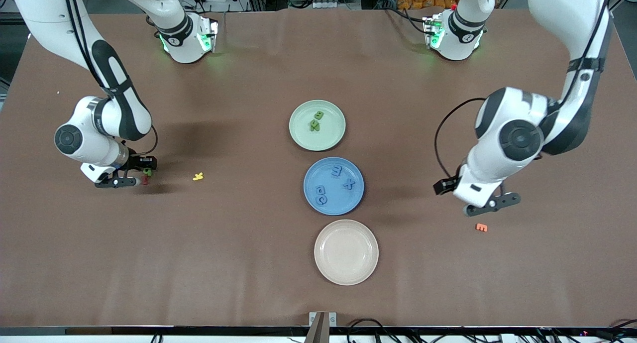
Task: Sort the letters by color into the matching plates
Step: 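Grasp the green b with the right gripper while the left gripper withdraws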
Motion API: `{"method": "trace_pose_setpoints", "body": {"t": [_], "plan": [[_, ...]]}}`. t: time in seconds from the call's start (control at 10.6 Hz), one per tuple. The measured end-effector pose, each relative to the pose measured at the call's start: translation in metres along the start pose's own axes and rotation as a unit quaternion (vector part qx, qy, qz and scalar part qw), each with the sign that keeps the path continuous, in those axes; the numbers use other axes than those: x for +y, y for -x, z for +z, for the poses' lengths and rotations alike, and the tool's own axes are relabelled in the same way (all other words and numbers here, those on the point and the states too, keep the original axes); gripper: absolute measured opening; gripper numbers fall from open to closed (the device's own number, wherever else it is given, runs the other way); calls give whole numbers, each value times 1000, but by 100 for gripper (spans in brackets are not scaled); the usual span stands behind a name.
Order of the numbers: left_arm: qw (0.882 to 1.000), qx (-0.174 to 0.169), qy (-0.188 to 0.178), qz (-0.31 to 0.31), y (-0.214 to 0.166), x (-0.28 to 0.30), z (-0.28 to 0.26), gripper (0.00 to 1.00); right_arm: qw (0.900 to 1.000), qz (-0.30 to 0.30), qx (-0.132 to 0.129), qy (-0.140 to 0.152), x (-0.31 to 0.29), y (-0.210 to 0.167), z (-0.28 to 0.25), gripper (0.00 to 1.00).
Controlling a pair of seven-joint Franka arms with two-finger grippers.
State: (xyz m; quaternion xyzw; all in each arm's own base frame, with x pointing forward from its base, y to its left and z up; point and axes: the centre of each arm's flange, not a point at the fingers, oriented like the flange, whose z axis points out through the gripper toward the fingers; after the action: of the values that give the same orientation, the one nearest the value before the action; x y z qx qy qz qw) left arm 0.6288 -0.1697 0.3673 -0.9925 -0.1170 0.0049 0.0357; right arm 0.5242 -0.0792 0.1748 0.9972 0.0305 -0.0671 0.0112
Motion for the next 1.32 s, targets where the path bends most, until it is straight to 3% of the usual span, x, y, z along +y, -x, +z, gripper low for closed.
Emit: {"method": "trace_pose_setpoints", "body": {"t": [0.28, 0.47, 0.56, 0.66, 1.03, 1.32], "plan": [[999, -2, 20, 41, 12, -72, -38, 100, 1000, 0, 3, 2, 0, -1, 3, 53], [998, -10, 15, 62, 26, -104, -66, 100, 1000, 0, 4, 1, -1, -1, 2, 46], [998, -3, 15, 65, 30, -111, -82, 100, 1000, -1, 5, 0, -4, -2, 1, 33], [998, 9, 17, 65, 34, -114, -97, 100, 1000, 1, 4, -1, -4, -2, 0, 26], [995, 63, 30, 64, 44, -118, -161, 100, 1000, 6, -11, -5, -3, -2, -1, 26], [992, 64, 26, 107, 43, -124, -189, 100, 1000, 7, -25, -11, -4, -5, -11, 26]]}}
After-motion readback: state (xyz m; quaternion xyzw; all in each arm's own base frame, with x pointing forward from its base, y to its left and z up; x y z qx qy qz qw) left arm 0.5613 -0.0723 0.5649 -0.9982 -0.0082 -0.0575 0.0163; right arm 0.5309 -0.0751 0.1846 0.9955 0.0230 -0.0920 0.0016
